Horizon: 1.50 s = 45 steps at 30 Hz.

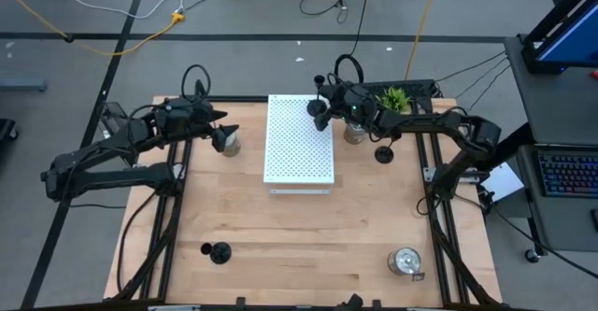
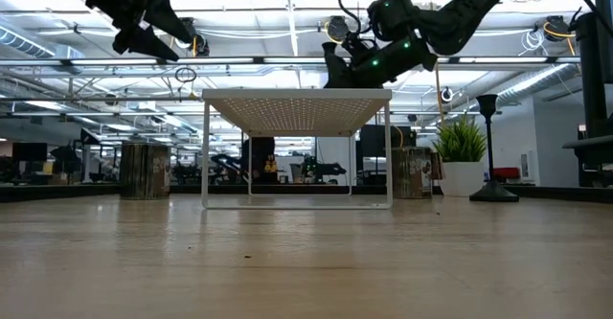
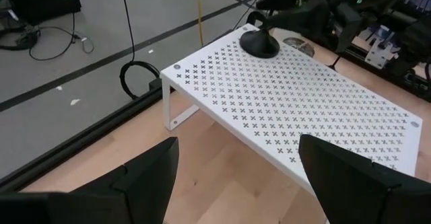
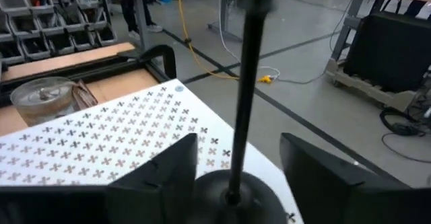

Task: Pick & Place candle stick holders
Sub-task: Put the right black candle holder on the shelf

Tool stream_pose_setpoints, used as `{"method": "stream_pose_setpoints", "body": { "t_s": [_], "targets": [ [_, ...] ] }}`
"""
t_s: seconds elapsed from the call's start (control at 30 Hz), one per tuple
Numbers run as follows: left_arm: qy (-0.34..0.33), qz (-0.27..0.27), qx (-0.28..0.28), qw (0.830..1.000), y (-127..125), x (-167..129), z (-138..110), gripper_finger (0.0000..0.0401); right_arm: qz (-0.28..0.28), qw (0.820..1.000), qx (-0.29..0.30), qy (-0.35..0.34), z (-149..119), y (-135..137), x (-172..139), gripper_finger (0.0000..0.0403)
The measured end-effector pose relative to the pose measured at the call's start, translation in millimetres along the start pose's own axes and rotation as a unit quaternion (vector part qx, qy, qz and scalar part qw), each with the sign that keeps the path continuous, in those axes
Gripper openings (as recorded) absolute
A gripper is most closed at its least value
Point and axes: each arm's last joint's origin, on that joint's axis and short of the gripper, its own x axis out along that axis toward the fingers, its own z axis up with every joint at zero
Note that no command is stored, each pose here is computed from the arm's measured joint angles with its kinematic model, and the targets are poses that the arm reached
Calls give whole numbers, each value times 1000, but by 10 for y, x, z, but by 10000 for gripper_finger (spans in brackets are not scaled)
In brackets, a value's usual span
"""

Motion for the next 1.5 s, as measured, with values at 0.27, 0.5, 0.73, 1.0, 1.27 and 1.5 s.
{"method": "stream_pose_setpoints", "body": {
  "t_s": [0.27, 0.5, 0.73, 1.0, 1.27, 1.5],
  "targets": [
    [0, 0, 2, 1000, 0, -1, 0, 308, -1, 999, -13, 32, 161, -37, -266, 249],
    [-2, -1, 6, 1000, -1, -2, 4, 315, 12, 998, -21, 63, 296, -2, -590, 243],
    [-2, -2, 5, 1000, -2, -2, 4, 308, 26, 994, -14, 101, 423, 20, -1067, 244],
    [-2, -2, 4, 1000, -2, -2, 4, 314, 24, 984, 21, 176, 393, -13, -1537, 240],
    [-2, -2, 4, 1000, -2, -2, 4, 314, 18, 962, 97, 254, 299, -83, -1850, 240],
    [-2, -2, 3, 1000, -1, -2, 4, 310, 59, 936, 150, 314, 233, -83, -2005, 240]
  ]
}}
